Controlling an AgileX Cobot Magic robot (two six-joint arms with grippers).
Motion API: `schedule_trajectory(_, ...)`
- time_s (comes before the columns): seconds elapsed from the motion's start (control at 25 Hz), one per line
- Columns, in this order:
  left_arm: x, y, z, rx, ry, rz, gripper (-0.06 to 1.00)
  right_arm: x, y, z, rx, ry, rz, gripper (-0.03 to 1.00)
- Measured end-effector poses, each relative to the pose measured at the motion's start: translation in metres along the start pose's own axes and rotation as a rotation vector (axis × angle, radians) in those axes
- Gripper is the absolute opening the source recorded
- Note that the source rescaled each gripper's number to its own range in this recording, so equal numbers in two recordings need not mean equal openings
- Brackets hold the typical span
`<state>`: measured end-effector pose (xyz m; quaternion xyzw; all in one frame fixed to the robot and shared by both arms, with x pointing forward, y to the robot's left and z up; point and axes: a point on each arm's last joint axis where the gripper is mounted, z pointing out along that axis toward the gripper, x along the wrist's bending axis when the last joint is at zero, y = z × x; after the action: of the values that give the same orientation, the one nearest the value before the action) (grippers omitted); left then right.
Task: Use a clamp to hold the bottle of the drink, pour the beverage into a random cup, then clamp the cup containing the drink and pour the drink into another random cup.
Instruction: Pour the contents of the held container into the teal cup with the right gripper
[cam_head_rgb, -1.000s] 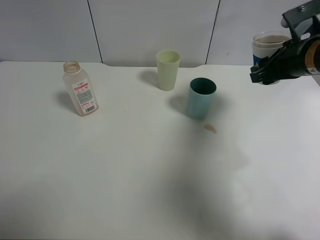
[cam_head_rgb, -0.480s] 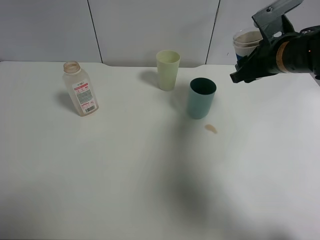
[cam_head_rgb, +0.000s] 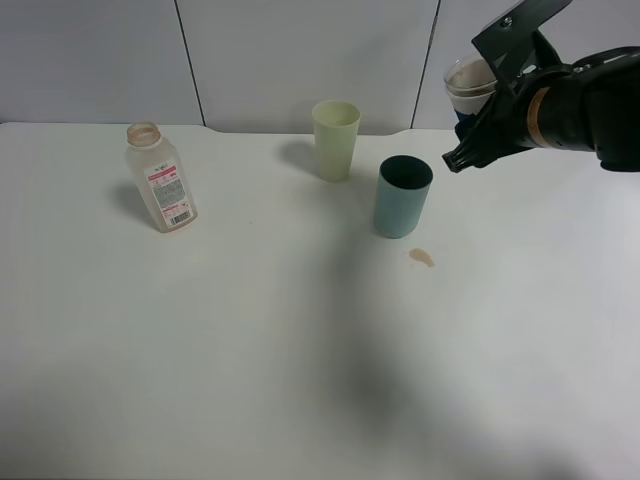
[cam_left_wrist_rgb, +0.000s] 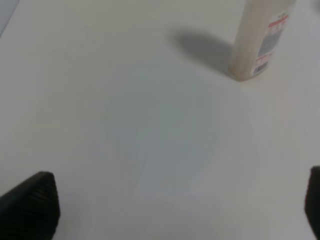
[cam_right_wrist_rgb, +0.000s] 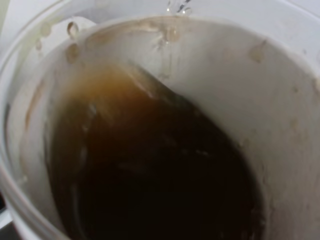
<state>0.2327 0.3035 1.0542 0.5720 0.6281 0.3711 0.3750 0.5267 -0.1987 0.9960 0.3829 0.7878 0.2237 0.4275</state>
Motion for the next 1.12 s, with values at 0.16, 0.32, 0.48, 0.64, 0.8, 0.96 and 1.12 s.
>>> schedule_trajectory(0.16,0.0,0.0,0.0,0.0,0.0,0.0,1.0,0.006,0.003,-0.002,-0.004,-0.016,-0.021,0.0)
schedule_trajectory(0.32,0.0,0.0,0.0,0.0,0.0,0.0,1.0,0.015,0.001,0.004,0.025,-0.049,-0.057,0.0)
schedule_trajectory(0.48,0.0,0.0,0.0,0.0,0.0,0.0,1.0,0.024,0.001,0.006,0.033,-0.047,-0.081,0.0)
schedule_trajectory(0.64,0.0,0.0,0.0,0.0,0.0,0.0,1.0,0.027,0.001,0.006,0.04,-0.07,-0.11,0.0)
schedule_trajectory(0.8,0.0,0.0,0.0,0.0,0.0,0.0,1.0,0.032,0.0,0.008,0.057,-0.092,-0.205,0.0)
schedule_trajectory(0.96,0.0,0.0,0.0,0.0,0.0,0.0,1.0,0.033,-0.001,0.009,0.067,-0.103,-0.249,0.0)
schedule_trajectory(1.12,0.0,0.0,0.0,0.0,0.0,0.0,1.0,0.03,-0.002,0.009,0.081,-0.14,-0.29,0.0)
